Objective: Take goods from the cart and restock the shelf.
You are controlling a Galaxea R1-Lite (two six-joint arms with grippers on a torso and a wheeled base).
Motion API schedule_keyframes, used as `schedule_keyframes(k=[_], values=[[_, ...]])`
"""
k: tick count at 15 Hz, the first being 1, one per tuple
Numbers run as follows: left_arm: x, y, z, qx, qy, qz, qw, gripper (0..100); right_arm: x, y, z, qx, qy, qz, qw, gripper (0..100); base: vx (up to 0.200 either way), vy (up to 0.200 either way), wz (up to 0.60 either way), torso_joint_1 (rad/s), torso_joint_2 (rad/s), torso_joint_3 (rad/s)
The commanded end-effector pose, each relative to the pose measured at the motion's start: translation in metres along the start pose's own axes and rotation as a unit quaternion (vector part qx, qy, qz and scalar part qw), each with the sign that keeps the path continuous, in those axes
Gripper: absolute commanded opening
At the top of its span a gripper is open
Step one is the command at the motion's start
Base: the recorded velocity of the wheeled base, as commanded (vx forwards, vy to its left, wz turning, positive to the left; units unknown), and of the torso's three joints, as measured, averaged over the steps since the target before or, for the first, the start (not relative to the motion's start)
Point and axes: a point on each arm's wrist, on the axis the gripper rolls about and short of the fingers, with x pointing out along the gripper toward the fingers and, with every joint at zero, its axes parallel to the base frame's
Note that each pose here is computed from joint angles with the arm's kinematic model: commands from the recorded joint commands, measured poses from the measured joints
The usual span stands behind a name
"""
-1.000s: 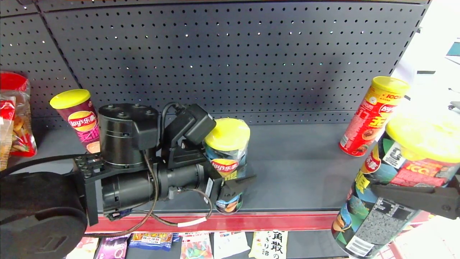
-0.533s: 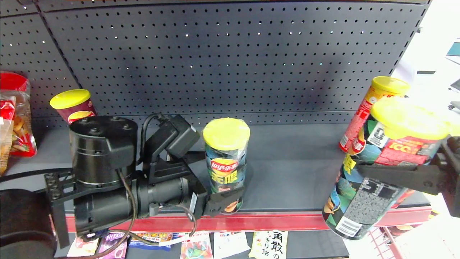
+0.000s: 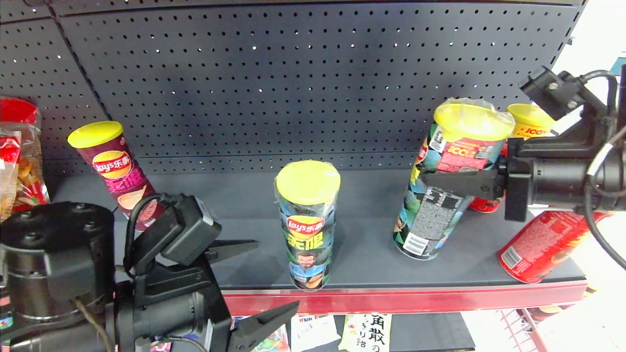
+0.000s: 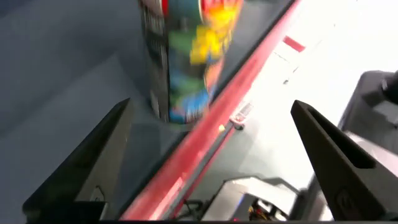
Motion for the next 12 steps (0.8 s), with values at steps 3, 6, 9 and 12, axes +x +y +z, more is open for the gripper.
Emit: schedule_keyframes(k=[3,6,9,12], values=[[-0.029,0.004,-0.01,-0.007,-0.016,0.03,0.9994,100,0.05,-0.013,0.006,0.001,0.015,0.025,1.0,0,0.0,0.0,0.0,0.0,0.0,0.0],[-0.042,0.01,-0.019,-0.018,-0.015,0.055,0.9982,100,0.078,-0.019,0.01,-0.007,0.007,0.037,0.999,0,0.0,0.0,0.0,0.0,0.0,0.0],[-0.053,0.016,-0.018,-0.026,-0.019,0.086,0.9958,100,0.097,-0.024,0.009,-0.011,0.003,0.04,0.999,0,0.0,0.0,0.0,0.0,0.0,0.0],[-0.062,0.018,-0.017,-0.035,-0.006,0.103,0.994,100,0.112,-0.031,0.007,-0.009,0.007,0.042,0.999,0,0.0,0.0,0.0,0.0,0.0,0.0]])
